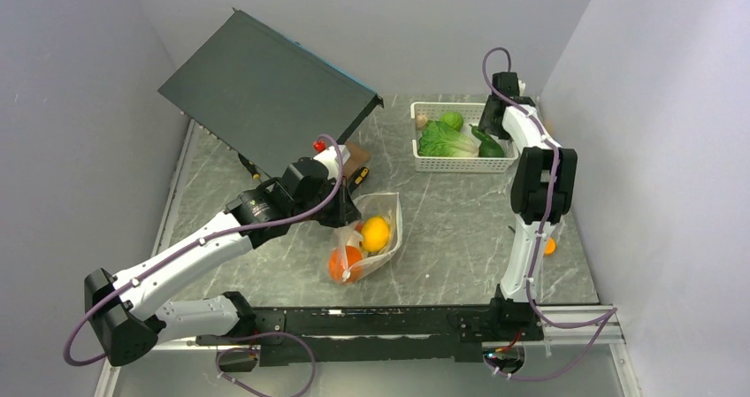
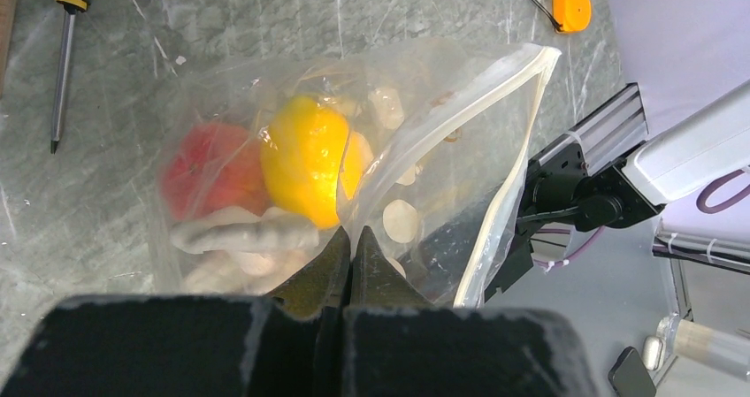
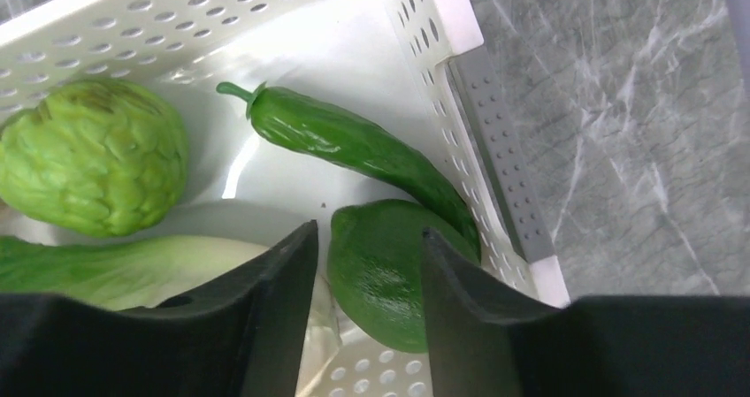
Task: Place the food in the zip-top bag and seal the zipper
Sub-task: Pick up the fake fruit from the bin.
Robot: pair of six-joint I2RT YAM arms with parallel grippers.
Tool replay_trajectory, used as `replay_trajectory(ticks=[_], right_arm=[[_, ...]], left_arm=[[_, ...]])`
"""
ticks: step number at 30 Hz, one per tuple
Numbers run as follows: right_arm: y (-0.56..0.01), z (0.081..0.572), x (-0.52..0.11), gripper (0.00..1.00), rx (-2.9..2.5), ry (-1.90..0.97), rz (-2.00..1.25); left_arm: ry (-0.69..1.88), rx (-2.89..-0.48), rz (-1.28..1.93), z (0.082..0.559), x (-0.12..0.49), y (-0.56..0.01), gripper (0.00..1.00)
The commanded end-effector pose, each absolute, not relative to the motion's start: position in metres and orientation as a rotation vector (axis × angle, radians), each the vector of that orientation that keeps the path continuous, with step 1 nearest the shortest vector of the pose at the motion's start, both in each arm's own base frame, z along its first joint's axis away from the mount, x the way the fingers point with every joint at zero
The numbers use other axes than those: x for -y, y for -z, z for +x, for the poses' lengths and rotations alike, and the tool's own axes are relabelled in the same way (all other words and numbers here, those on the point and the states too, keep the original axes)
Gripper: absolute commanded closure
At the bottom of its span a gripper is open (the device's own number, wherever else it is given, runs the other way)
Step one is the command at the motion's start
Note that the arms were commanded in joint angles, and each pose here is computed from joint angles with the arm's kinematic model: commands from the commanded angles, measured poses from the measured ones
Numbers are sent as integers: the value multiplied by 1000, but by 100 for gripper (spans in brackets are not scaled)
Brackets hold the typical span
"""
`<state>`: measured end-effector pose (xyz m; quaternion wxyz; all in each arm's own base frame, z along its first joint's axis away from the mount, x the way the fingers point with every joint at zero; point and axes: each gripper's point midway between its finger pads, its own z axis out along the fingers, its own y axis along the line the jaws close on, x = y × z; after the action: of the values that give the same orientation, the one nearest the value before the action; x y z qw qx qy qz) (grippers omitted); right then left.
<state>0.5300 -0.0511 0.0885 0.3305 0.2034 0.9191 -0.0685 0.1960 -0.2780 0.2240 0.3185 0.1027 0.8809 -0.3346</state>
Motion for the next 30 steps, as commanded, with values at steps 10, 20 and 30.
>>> replay_trajectory(ticks=[10, 20, 30], right_arm=[[-69, 508, 55, 22, -2499, 251, 453], [-50, 512, 56, 20, -2535, 273, 446], [-104, 535, 43, 69, -2405, 137, 404]], left_arm=[[936, -2278, 280, 196, 286, -238, 100], [930, -2280, 273, 195, 284, -237, 100], [925, -2288, 268, 196, 284, -235, 100]])
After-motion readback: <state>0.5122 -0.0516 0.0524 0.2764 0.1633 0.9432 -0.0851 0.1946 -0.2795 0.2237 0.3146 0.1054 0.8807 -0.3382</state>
